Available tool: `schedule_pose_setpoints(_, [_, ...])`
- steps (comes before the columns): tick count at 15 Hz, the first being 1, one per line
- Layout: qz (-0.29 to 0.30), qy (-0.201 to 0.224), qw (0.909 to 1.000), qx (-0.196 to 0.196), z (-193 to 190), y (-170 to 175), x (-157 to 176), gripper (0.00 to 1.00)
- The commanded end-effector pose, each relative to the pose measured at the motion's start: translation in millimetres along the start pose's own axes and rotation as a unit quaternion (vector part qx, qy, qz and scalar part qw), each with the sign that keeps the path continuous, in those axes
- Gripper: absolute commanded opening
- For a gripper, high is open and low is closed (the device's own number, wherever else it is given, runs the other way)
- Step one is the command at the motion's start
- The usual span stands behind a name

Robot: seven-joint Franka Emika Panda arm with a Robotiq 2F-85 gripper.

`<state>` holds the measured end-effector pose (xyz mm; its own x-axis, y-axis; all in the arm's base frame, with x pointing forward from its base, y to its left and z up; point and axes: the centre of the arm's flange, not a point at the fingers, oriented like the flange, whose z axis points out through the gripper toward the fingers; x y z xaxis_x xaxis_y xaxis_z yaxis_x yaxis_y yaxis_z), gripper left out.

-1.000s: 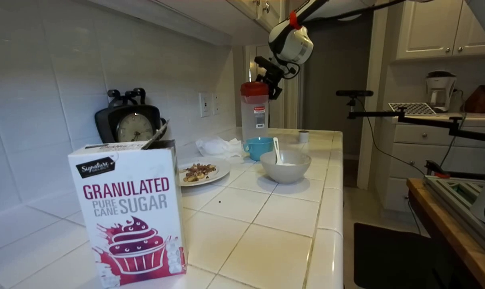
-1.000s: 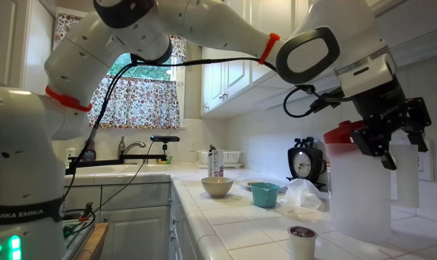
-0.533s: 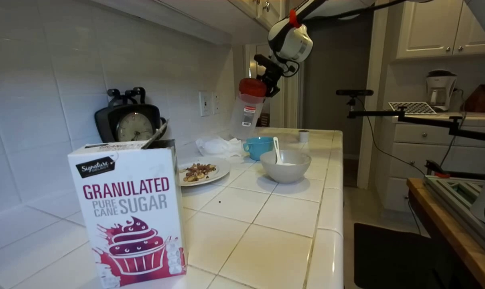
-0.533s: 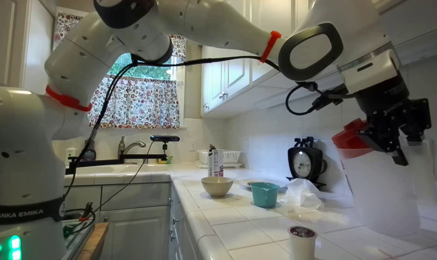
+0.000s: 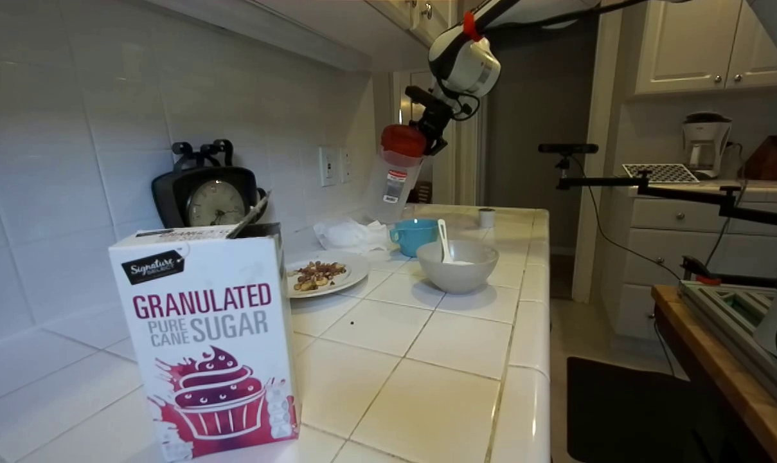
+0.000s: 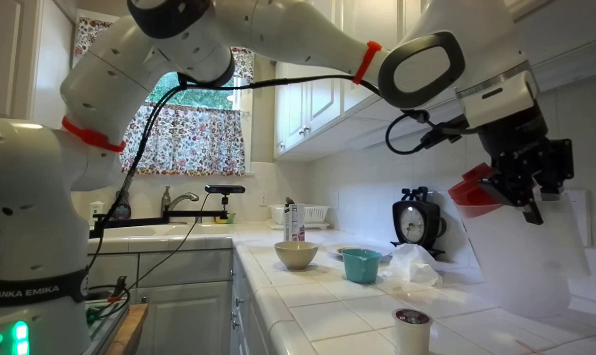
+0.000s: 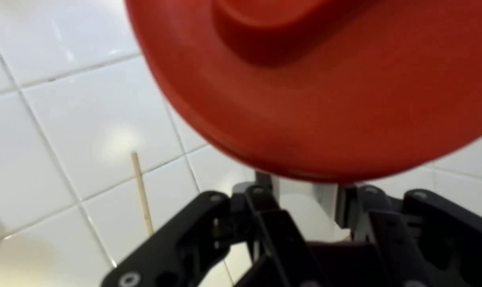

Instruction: Move the container to the left

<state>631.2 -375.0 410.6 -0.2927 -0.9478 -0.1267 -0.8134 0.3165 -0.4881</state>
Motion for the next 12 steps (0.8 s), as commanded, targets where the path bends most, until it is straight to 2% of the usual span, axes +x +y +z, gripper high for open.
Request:
schedule_pose_setpoints(1, [0.002,-0.029,0.9991,-0.031,-30,7,-12,0.09])
schedule_pose_setpoints(6, [0.004,-0.062,0.9944,-0.086,-78,9,-26,0.09])
schedule_pose_setpoints(11, [0.012,-0.039,0.9910,-0.128,-90,23,-17,0.09])
schedule_pose_setpoints(12, [-0.002,-0.047,0.9920,-0.117,-85,13,-13,0.34])
